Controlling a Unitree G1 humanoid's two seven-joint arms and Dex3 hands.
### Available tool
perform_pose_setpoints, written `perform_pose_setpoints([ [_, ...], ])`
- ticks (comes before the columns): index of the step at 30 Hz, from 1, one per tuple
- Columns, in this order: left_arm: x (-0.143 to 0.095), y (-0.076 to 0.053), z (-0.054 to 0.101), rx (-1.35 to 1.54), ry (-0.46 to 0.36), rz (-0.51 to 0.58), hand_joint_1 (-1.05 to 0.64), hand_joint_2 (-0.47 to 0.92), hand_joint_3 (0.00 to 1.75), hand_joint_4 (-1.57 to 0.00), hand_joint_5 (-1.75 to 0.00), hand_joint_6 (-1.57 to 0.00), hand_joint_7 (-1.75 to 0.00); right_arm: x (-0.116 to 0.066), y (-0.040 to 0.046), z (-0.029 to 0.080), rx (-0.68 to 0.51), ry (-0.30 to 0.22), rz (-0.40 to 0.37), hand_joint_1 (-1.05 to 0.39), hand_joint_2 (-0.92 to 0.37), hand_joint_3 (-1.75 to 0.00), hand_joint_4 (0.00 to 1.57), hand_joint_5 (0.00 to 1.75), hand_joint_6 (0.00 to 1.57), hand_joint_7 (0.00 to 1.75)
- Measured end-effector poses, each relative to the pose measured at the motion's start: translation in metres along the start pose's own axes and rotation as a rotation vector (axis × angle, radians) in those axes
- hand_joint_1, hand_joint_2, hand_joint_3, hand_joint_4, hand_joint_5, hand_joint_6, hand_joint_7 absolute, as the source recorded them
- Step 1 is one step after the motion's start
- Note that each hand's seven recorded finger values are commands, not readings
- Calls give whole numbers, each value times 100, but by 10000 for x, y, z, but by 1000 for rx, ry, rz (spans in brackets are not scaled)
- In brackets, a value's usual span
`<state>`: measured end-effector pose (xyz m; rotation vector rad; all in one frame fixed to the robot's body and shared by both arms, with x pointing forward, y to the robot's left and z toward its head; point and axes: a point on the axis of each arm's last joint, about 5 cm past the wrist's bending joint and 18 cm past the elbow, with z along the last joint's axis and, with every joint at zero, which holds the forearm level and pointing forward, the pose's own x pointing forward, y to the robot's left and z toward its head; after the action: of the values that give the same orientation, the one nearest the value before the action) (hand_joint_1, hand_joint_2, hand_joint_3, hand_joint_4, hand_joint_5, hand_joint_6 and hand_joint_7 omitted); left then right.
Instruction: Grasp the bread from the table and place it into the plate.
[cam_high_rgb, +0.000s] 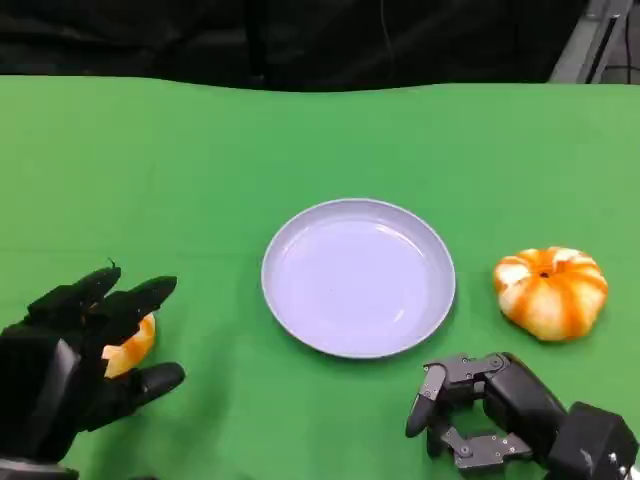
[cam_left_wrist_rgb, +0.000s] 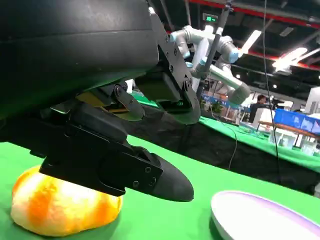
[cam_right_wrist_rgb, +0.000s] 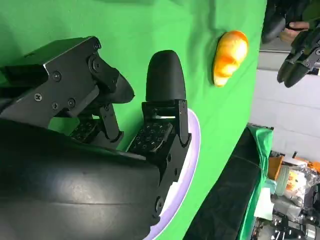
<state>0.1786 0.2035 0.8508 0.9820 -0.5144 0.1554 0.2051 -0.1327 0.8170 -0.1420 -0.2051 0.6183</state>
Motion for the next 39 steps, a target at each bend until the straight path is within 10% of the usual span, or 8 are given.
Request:
perform_pose_setpoints([
  [39, -72, 118, -229, 153, 208, -62, -83, 92, 8, -66, 0, -58, -1, 3, 9, 2, -2, -3, 3, 22, -58, -108, 98, 140, 96, 107],
])
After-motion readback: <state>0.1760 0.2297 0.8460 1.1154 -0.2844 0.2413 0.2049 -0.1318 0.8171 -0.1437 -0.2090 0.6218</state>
